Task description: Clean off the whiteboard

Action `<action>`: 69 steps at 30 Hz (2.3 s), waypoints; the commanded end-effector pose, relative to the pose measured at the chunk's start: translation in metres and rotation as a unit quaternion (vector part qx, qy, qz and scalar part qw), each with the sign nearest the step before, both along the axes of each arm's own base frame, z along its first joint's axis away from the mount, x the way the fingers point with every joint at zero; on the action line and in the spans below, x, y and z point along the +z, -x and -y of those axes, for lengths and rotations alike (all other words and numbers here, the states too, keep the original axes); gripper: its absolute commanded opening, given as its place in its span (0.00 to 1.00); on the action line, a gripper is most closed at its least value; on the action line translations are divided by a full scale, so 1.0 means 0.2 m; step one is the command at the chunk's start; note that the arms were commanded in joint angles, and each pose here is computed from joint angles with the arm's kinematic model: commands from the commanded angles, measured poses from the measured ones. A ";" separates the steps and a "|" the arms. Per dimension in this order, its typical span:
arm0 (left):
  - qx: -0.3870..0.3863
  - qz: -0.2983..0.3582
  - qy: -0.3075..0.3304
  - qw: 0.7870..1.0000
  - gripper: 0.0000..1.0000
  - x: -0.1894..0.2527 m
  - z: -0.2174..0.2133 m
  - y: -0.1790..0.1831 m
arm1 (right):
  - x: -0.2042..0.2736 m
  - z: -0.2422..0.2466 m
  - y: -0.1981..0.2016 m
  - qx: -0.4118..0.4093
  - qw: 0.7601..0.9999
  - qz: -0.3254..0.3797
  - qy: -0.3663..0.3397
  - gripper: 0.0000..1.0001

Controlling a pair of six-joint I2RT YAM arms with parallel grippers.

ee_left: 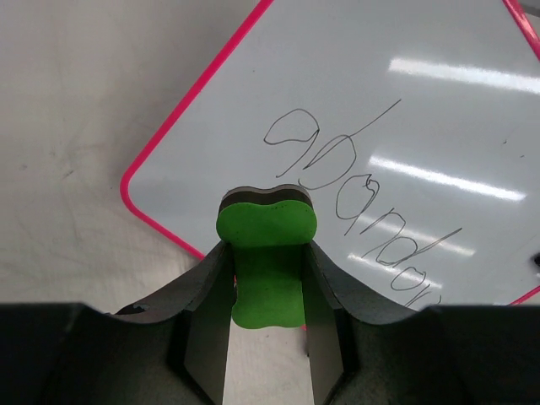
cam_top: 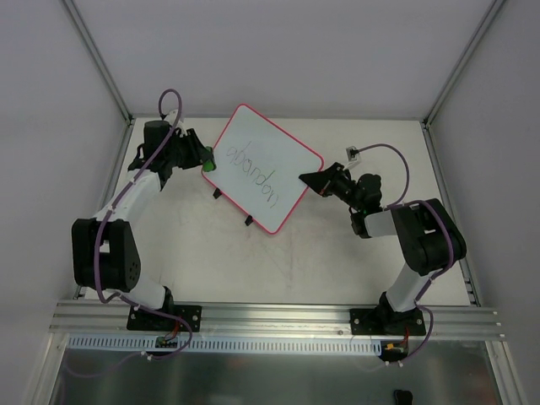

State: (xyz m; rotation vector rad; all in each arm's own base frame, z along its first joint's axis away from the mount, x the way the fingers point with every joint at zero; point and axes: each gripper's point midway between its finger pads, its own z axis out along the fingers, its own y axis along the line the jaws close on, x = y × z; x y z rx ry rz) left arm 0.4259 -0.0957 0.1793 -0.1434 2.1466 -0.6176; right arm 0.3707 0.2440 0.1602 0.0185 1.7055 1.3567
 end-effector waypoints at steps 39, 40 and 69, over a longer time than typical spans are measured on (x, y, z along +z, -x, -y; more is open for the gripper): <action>-0.112 0.107 -0.052 0.986 0.00 -0.16 0.16 -0.51 | 0.30 -0.10 0.00 0.043 0.987 0.154 -0.026 0.00; -0.112 0.108 -0.052 0.986 0.00 -0.16 0.17 -0.51 | 0.30 -0.11 0.00 0.044 0.987 0.154 -0.026 0.00; -0.279 0.094 -0.106 0.950 0.00 -0.31 0.91 -0.07 | 0.31 -0.11 0.01 0.049 0.986 0.159 -0.025 0.00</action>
